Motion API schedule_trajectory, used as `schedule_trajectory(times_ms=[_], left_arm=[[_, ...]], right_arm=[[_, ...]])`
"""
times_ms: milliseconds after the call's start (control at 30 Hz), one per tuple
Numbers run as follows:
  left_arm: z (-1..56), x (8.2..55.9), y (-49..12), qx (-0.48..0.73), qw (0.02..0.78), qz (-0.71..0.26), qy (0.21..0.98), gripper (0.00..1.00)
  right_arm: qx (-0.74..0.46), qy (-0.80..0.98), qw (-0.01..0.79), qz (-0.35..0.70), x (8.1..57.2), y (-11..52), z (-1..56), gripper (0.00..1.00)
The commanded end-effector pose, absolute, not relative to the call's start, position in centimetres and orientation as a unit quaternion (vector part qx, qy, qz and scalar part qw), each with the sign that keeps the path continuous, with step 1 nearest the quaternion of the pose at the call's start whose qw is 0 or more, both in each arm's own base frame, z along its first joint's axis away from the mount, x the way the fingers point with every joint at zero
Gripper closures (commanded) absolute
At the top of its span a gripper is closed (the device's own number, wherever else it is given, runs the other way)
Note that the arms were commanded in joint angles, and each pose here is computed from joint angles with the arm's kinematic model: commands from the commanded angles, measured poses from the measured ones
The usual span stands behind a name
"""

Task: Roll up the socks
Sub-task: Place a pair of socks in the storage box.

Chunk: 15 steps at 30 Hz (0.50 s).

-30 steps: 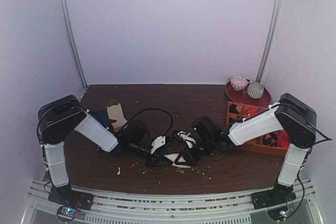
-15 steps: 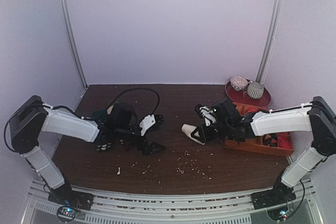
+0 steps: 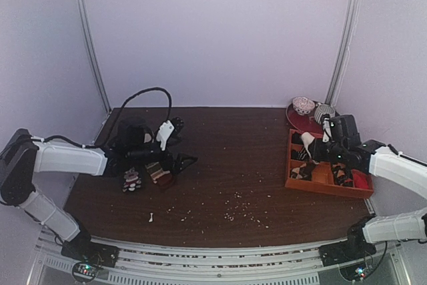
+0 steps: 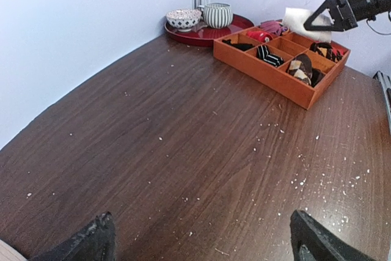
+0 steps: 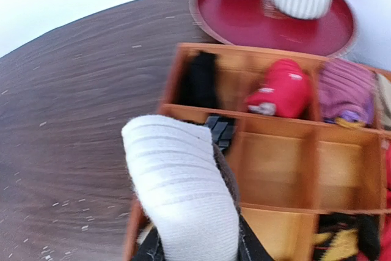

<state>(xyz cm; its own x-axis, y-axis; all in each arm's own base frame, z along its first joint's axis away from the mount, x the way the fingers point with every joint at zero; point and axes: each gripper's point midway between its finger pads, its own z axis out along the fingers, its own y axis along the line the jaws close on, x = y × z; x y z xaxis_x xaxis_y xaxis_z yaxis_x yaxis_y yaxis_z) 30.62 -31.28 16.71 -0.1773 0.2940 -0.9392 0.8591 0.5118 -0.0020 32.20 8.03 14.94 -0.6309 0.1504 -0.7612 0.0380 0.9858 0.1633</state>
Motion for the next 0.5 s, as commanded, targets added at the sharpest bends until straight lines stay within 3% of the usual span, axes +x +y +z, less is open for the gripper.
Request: schedule_trajectory(times_ms=[0, 467], left_arm=[[19.2, 30.9, -31.8, 0.388, 0.53, -0.316, 0.685, 0.02], [19.1, 29.8, -32.2, 0.401, 0.543, -0.343, 0.653, 0.02]], right_arm=[[0.11, 0.899, 0.423, -0.008, 31.6, 2.9, 14.2, 1.0], [-0.064, 0.895, 0.44, -0.038, 36.9, 1.9, 15.4, 1.0]])
